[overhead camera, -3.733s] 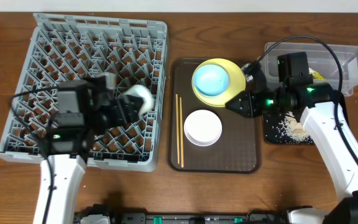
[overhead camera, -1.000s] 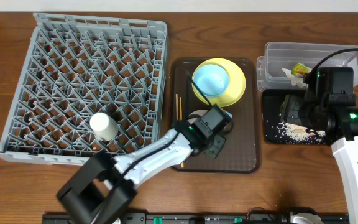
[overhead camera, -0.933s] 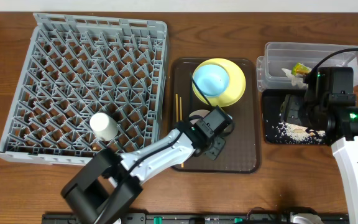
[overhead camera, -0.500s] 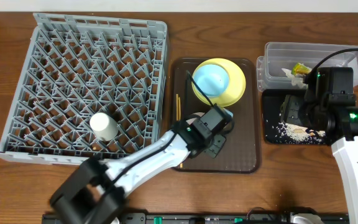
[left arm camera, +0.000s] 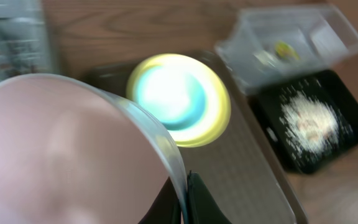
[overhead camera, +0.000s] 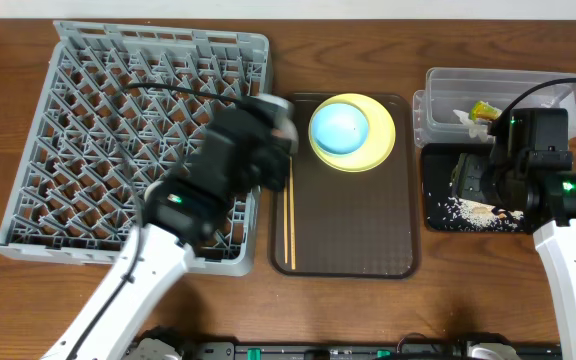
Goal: Sort waste into correct bins and load items into the dishwasher
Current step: 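Carry the pink dish into the dish rack and release it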
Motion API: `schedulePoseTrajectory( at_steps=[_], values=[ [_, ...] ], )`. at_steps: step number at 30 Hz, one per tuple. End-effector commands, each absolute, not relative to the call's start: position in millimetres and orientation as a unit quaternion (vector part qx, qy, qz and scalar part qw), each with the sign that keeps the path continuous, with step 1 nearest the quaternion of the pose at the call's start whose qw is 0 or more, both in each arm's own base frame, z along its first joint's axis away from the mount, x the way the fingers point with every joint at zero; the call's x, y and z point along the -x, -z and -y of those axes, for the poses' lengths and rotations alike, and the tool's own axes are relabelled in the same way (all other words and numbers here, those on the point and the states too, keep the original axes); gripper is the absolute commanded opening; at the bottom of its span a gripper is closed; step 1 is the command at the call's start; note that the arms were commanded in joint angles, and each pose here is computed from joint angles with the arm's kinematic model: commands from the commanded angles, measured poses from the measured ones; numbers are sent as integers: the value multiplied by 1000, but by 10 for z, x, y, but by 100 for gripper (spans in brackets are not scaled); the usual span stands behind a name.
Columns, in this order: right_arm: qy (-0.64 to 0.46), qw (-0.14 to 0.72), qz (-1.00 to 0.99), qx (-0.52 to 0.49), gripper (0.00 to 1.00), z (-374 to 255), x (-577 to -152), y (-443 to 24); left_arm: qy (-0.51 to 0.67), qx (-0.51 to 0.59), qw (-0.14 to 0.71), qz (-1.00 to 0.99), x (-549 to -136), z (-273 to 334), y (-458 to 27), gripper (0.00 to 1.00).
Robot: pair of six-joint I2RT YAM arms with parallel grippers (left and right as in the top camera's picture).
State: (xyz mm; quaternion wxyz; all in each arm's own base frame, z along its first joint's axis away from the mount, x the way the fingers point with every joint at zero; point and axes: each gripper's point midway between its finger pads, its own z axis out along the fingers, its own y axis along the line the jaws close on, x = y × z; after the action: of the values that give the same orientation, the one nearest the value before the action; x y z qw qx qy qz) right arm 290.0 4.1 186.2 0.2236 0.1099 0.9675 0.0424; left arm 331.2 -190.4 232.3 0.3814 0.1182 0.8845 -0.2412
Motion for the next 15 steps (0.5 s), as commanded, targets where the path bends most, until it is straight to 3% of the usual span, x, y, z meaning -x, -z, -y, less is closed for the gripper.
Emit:
schedulePoseTrajectory(
  at_steps=[1, 15],
  values=[
    [-38, 230, -965, -123, 63, 18, -2906, -1904, 312, -111, 356, -874, -3392, 1729, -2375, 6],
    [-38, 230, -965, -123, 62, 18, -2906, -1904, 517, -35, 320, -793, -3766, 802, -2384, 6]
  ],
)
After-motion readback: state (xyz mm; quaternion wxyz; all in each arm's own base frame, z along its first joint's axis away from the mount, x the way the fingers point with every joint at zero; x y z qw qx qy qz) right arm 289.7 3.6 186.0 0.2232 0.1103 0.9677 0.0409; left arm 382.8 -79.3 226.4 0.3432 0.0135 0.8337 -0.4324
